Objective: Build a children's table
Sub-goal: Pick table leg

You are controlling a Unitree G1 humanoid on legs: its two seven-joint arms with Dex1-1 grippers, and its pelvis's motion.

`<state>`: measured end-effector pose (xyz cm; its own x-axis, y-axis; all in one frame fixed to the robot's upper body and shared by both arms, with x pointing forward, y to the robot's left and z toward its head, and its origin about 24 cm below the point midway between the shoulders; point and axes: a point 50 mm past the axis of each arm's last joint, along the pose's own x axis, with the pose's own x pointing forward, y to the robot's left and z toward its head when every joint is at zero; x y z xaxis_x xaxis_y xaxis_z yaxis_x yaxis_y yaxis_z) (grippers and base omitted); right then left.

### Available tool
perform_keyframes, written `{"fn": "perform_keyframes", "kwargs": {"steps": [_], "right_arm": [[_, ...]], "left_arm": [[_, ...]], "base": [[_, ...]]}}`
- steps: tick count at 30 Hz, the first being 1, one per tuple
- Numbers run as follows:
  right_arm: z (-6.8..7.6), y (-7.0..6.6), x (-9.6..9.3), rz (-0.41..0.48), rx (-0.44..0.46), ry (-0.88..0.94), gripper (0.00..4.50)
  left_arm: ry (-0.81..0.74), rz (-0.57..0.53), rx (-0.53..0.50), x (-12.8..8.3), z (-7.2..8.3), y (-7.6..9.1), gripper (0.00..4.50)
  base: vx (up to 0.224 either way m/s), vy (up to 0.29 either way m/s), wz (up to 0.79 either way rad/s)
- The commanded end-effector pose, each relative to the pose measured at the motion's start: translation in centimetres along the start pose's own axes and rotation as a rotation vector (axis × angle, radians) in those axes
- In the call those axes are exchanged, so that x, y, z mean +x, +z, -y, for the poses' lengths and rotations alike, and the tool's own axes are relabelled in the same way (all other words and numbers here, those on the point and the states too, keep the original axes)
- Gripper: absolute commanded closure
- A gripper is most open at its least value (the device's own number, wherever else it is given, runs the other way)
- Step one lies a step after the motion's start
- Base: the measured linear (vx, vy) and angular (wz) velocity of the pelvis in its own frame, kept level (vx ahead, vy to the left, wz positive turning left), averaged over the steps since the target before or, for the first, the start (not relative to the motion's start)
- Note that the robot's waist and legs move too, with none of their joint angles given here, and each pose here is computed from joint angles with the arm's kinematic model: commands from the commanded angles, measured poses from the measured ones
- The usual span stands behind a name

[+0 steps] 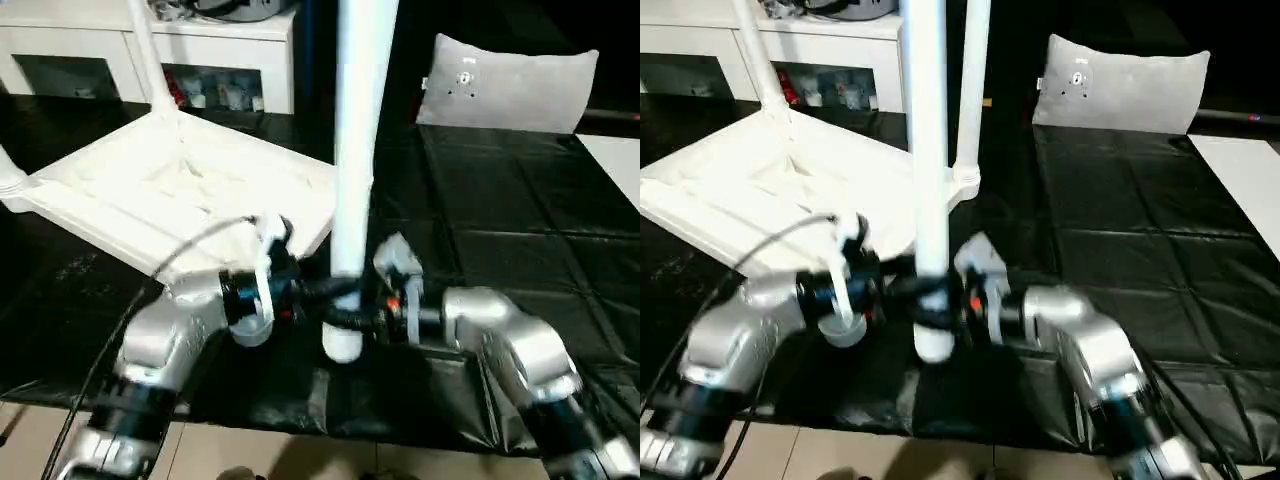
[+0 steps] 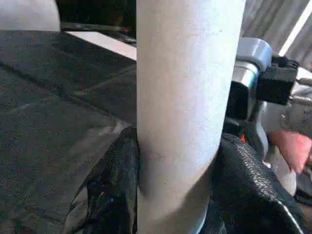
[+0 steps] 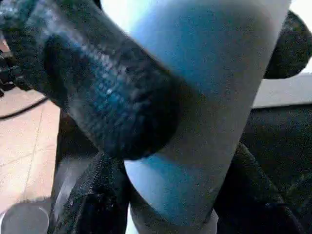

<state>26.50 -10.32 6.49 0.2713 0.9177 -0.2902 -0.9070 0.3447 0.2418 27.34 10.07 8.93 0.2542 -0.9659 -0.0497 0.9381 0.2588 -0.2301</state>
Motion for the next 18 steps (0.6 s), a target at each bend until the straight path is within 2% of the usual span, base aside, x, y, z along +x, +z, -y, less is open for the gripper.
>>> {"fn": "perform_keyframes", "kwargs": {"steps": [1, 5, 7, 10, 12, 18], "right_arm": [[0.8, 1.7, -1.8, 0.053, -0.083, -0.089, 2.62], [-0.4, 1.2, -2.4, 0.063, -0.075, -0.089, 2.62], [-0.9, 0.4, -2.4, 0.053, -0.058, -0.085, 2.62], [-0.9, 0.0, -2.3, 0.044, -0.048, -0.094, 2.62], [-0.6, -0.4, -2.1, 0.03, -0.04, -0.119, 2.62], [-0.3, -0.4, -2.1, 0.019, -0.046, -0.144, 2.62]], "left_arm": [[-0.062, -0.07, 0.009, 0.1, 1.4, -0.9, 1.9], [-0.021, -0.048, 0.009, -0.6, 2.6, -0.4, 1.9], [0.011, -0.051, -0.022, -0.9, 3.0, -1.0, 1.9], [0.034, -0.047, -0.062, -1.0, 3.0, -1.6, 1.9], [0.053, -0.045, -0.12, -0.9, 2.8, -2.7, 1.9], [0.085, -0.011, -0.166, -0.8, 2.5, -3.0, 1.9]], "base": [[0.0, 0.0, 0.0], [0.0, 0.0, 0.0], [0.0, 0.0, 0.0], [0.0, 0.0, 0.0], [0.0, 0.0, 0.0], [0.0, 0.0, 0.0]]}}
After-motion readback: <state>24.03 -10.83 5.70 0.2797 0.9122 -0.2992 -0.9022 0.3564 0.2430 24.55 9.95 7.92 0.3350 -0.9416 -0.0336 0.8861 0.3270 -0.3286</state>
